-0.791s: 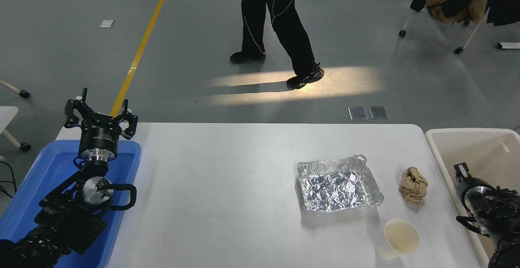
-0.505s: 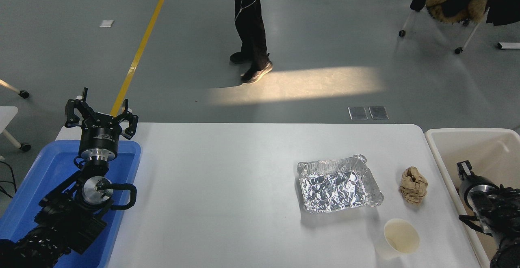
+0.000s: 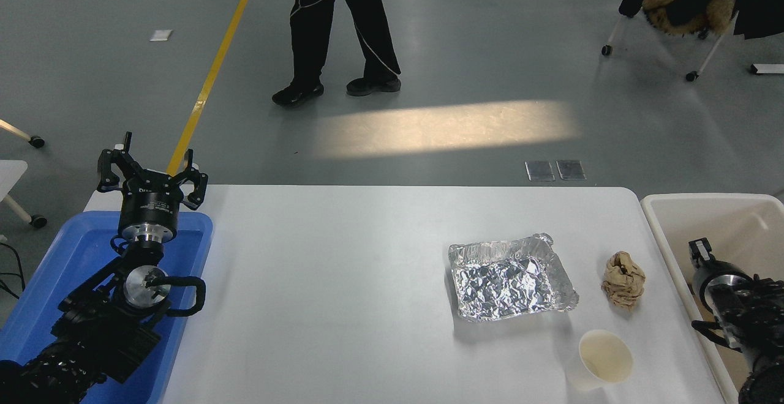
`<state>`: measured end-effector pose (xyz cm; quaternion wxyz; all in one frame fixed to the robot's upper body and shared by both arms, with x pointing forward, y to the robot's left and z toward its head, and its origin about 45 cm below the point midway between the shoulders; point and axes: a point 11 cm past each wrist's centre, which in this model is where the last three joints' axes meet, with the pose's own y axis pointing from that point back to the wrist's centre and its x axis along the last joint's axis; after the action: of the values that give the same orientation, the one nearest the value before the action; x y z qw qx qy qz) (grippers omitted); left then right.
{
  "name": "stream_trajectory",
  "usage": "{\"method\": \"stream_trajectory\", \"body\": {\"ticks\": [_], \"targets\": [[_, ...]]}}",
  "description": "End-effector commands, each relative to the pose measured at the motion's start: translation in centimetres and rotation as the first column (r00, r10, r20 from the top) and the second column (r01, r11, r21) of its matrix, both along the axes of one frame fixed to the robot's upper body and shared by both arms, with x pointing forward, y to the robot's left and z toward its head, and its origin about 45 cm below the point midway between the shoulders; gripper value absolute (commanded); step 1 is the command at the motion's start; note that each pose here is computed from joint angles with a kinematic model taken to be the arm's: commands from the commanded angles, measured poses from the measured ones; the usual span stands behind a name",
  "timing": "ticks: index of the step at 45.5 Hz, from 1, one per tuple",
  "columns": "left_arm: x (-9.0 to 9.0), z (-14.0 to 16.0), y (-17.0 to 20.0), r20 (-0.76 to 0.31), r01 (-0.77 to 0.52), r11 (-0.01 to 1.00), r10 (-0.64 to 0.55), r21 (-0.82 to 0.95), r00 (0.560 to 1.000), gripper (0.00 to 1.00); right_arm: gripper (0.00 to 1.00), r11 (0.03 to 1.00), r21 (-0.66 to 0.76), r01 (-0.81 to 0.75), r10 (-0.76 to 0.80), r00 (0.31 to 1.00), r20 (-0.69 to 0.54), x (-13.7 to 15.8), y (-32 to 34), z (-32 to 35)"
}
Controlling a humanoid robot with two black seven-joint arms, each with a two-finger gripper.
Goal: Pick up paper cup place in dustbin
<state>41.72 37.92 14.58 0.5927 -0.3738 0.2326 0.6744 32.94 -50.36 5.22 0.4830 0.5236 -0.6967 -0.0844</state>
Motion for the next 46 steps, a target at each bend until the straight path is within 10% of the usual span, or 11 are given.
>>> {"method": "stream_trajectory", "body": {"ticks": [1,10,23,33,46], "targets": [[0.0,0.0,0.0,0.001,-0.002,1.0,0.002,-0.003,1.0,0.99,0.64,0.998,-0.05,0.028,-0.027,1.0,0.013,0.0,-3.1,2.2],[0.0,0.0,-0.1,0.001,0.002,1.0,-0.002,0.0,1.0,0.99,0.98,0.995,0.096,0.041,-0.038,0.999,-0.03,1.1,-4.5,5.6],[0.0,0.1,0.0,0.001,0.001,1.0,-0.001,0.001,1.0,0.99,0.99,0.957,0.244,-0.16,0.205,0.963,-0.176,1.1,1.8,13.5],[0.0,0.0,-0.1,0.001,0.002,1.0,-0.002,0.0,1.0,0.99,0.99,0.9,0.091,-0.427,0.431,0.836,-0.34,2.5,8.7,24.2],[-0.1,-0.1,0.0,-0.001,-0.004,1.0,0.004,-0.003,1.0,0.99,0.99,0.682,0.263,-0.682,0.728,0.601,-0.329,0.1,20.0,36.6]]}}
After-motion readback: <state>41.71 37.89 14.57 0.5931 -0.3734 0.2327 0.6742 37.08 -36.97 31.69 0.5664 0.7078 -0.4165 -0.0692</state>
